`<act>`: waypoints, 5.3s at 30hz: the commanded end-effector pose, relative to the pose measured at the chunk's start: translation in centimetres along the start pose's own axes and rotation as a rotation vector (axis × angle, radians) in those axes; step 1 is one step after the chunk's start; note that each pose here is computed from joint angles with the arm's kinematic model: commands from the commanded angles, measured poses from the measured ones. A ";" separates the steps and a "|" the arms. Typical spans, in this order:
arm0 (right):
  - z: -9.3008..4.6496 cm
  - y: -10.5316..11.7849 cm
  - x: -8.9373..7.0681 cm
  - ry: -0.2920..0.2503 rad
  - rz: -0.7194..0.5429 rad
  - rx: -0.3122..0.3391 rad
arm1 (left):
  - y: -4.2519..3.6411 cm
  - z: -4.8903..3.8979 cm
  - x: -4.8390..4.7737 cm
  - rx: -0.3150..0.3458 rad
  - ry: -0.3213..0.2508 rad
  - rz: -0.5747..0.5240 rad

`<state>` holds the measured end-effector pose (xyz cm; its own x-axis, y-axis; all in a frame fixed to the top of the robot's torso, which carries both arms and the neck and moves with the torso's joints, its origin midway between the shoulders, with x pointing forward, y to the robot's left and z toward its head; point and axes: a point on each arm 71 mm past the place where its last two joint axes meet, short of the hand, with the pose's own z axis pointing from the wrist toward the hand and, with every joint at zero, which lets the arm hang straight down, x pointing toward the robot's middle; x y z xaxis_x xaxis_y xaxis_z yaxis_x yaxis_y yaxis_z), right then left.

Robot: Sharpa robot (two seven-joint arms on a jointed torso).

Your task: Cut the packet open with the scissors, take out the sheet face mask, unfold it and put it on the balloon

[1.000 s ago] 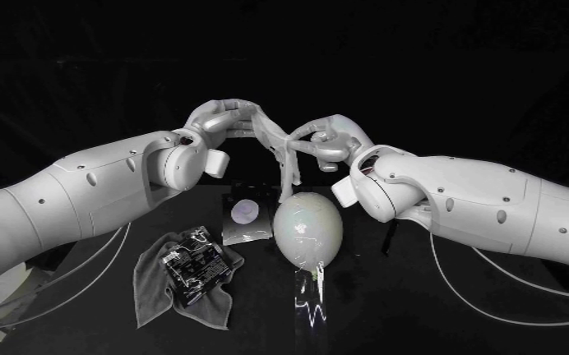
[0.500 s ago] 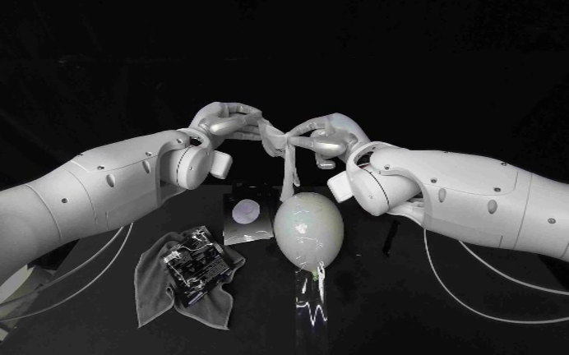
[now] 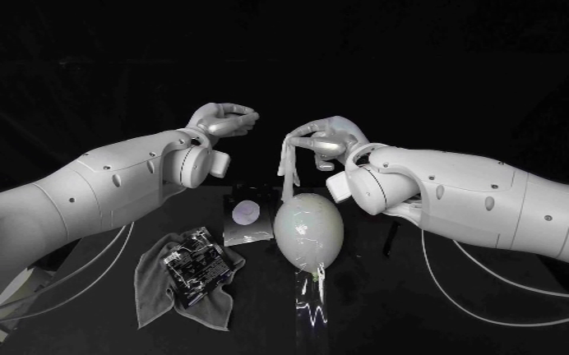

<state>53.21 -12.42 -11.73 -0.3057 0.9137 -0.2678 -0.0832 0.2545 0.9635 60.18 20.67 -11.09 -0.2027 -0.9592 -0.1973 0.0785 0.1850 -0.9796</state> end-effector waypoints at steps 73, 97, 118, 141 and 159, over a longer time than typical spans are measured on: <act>-2.0 0.2 0.6 0.030 0.023 0.030 | 0.28 -6.20 6.43 0.050 0.196 0.192; -2.0 0.3 0.8 0.033 0.023 0.023 | 0.32 -6.17 7.17 0.042 0.247 0.206; -2.3 0.4 0.9 0.039 0.025 0.018 | 0.53 -6.01 7.46 0.033 0.276 0.215; -2.2 0.2 -0.1 0.012 0.017 0.016 | 1.01 -6.09 7.09 0.011 0.310 0.220; -2.2 0.2 0.0 0.016 0.015 0.013 | 1.18 -6.13 7.79 -0.009 0.374 0.216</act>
<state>51.16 -13.23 -11.75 -0.3134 0.9178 -0.2437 -0.0410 0.2434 0.9691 52.80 15.01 -13.97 -0.4962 -0.7706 -0.3998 0.1517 0.3765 -0.9139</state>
